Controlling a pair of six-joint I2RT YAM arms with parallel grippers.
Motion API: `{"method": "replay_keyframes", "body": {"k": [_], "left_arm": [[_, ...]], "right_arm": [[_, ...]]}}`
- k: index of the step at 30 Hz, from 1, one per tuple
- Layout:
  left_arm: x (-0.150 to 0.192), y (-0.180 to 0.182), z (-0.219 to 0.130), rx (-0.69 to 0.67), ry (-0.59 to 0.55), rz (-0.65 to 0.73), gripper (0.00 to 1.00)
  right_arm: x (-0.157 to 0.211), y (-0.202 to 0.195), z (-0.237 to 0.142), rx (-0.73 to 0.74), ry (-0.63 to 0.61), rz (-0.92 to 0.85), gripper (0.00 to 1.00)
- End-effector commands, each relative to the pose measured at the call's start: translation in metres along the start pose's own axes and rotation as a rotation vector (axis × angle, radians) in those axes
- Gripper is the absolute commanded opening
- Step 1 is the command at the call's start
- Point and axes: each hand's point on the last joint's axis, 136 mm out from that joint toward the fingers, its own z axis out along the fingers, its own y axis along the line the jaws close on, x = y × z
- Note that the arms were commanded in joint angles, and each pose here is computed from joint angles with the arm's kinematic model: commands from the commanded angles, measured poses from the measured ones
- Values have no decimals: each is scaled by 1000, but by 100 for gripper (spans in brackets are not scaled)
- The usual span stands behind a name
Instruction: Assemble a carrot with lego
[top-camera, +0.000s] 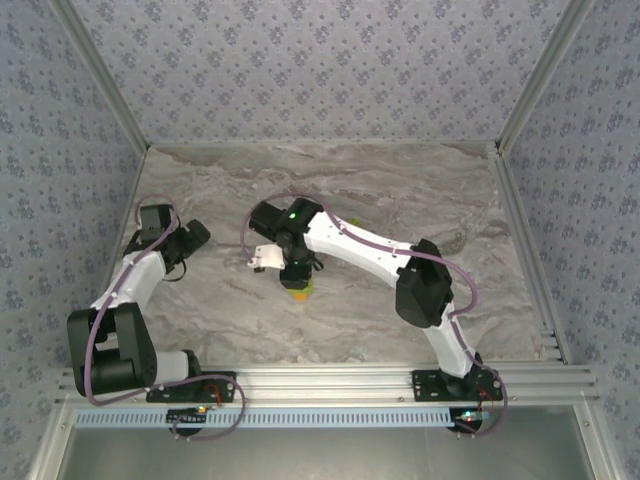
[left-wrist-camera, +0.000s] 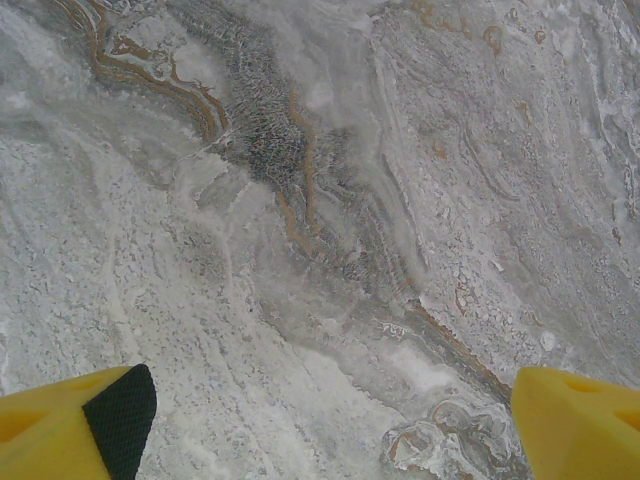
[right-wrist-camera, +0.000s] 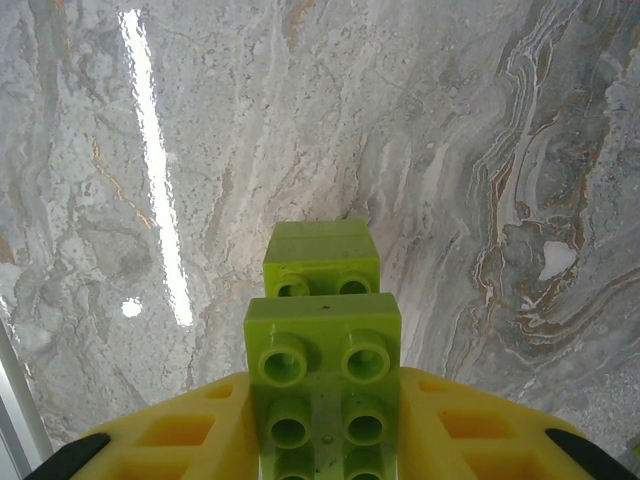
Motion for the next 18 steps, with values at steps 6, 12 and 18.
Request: {"method": "replay_keyframes", "body": {"k": [6, 12, 18], "left_arm": [[-9, -7, -3, 27, -15, 1, 93], [-8, -6, -2, 24, -12, 0, 93], [-8, -6, -1, 25, -11, 1, 93]], "right_arm": [[6, -2, 14, -27, 46, 9, 42], [4, -3, 12, -26, 32, 28, 57], [-5, -15, -21, 29, -78, 83, 72]]}}
